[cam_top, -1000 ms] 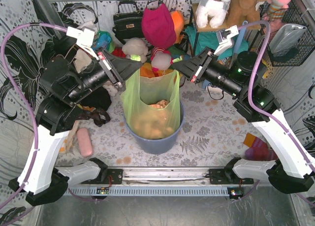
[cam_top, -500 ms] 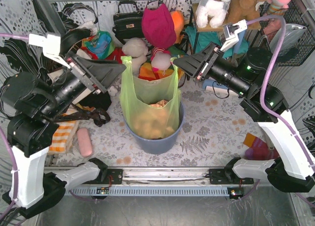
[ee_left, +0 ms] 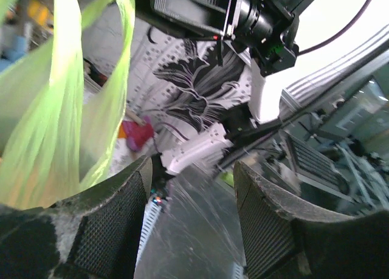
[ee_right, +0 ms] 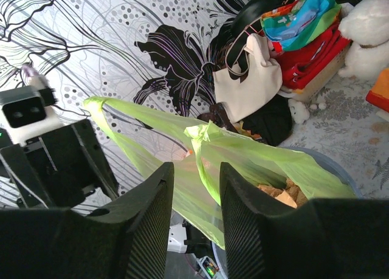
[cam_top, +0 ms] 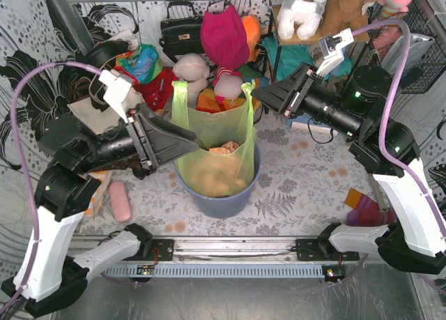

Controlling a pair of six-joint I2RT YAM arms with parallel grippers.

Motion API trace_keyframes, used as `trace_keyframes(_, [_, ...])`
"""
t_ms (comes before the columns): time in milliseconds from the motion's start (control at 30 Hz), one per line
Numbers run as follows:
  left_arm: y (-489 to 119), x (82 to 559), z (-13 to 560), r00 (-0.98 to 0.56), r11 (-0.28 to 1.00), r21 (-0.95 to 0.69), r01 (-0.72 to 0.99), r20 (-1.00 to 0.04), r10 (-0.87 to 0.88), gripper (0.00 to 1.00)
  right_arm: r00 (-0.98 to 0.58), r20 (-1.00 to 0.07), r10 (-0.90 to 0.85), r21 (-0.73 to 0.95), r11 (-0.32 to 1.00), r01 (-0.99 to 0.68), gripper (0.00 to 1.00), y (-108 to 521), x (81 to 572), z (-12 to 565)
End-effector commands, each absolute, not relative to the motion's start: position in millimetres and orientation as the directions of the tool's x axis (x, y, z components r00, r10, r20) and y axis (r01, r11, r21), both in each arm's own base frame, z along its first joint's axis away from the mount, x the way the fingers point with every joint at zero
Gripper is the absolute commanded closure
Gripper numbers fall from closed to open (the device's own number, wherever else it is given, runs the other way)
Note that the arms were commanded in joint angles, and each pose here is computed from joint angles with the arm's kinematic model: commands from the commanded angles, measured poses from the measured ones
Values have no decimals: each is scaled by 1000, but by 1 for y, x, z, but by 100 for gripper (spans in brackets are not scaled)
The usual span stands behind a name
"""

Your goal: Tie the trash bag

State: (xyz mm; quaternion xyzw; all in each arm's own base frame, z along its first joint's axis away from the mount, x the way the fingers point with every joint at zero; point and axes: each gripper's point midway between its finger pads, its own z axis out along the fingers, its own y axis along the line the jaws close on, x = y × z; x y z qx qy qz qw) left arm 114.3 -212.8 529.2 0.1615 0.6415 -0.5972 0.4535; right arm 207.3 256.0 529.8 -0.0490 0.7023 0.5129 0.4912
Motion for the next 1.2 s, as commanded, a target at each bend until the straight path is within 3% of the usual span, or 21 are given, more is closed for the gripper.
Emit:
trace_keyframes(0, [-224, 91, 544, -567, 39, -601, 798, -771, -289, 35, -473, -765, 437, 643, 478, -599, 64, 252, 205, 543])
trace_keyframes(133, [-230, 101, 547, -554, 10, -589, 808, -767, -324, 34, -463, -775, 431, 631, 482, -608, 66, 253, 207, 544])
trace_keyframes(367, [-217, 114, 571, -401, 104, -518, 849, -759, -513, 36, -452, -790, 414, 612, 501, -612, 69, 252, 208, 547])
trace_keyframes(433, [-217, 120, 571, -378, 129, -518, 845, -751, -541, 41, -453, -789, 415, 613, 499, -612, 70, 253, 210, 548])
trace_keyframes(500, [-220, 126, 570, -356, 152, -508, 848, -759, -546, 45, -457, -788, 413, 616, 497, -612, 70, 255, 211, 548])
trace_keyframes(800, [-256, 126, 579, -263, 220, -427, 877, -810, -524, 43, -472, -775, 420, 631, 495, -597, 70, 258, 214, 547])
trace_keyframes(1033, [-278, 117, 566, -177, 405, -396, 824, -859, -480, 45, -472, -771, 428, 637, 503, -584, 70, 255, 214, 545])
trace_keyframes(1167, [-288, 119, 556, -150, 445, -408, 797, -848, -509, 47, -468, -771, 432, 637, 498, -589, 71, 256, 215, 547])
